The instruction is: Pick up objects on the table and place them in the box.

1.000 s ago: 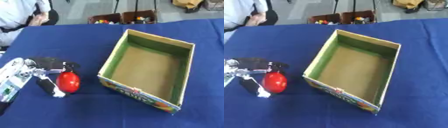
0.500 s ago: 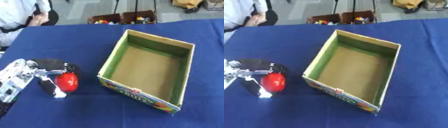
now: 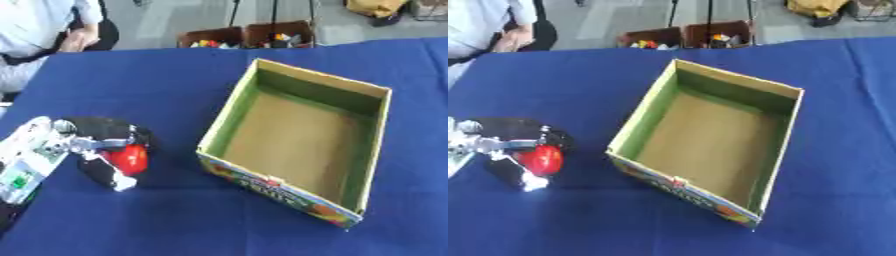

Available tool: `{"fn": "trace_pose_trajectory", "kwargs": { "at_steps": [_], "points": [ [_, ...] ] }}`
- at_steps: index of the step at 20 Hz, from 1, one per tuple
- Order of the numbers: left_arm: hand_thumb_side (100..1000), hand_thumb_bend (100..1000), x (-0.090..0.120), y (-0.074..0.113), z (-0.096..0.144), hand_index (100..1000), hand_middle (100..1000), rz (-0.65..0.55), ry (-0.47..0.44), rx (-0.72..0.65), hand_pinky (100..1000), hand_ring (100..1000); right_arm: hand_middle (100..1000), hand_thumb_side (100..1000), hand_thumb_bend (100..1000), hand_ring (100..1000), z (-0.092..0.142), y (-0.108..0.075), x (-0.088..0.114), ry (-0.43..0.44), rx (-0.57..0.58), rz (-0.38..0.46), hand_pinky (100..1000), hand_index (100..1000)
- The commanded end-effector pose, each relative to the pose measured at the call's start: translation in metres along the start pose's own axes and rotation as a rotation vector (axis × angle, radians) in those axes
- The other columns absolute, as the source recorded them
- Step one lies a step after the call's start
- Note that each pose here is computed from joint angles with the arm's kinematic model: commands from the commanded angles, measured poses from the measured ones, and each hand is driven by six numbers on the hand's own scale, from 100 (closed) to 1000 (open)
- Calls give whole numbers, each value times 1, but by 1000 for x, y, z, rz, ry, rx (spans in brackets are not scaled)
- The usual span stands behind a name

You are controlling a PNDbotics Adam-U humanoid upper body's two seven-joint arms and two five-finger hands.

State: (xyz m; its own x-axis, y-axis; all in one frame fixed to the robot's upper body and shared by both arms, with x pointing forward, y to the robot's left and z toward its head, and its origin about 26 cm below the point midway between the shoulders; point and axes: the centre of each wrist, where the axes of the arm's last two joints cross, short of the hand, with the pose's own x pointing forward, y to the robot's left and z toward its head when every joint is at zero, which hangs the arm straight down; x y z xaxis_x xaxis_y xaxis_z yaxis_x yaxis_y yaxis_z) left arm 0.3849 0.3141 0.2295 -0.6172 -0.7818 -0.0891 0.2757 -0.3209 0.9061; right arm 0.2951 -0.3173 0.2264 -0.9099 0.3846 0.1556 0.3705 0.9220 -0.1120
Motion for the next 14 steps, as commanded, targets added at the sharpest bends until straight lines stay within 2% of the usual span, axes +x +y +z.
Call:
{"fn": "trace_pose_trajectory", "kwargs": {
  "at_steps": [1, 14],
  "points": [
    [473, 100, -3, 9, 10, 878, 860, -99, -47, -97, 490, 770, 635, 985, 100, 802, -7, -2, 3, -24, 0, -1, 749, 749],
    [475, 100, 1, 32, 23, 868, 844, -132, -18, -42, 455, 743, 635, 986, 100, 802, -6, -4, 3, -14, -4, -1, 750, 746]
  ]
}}
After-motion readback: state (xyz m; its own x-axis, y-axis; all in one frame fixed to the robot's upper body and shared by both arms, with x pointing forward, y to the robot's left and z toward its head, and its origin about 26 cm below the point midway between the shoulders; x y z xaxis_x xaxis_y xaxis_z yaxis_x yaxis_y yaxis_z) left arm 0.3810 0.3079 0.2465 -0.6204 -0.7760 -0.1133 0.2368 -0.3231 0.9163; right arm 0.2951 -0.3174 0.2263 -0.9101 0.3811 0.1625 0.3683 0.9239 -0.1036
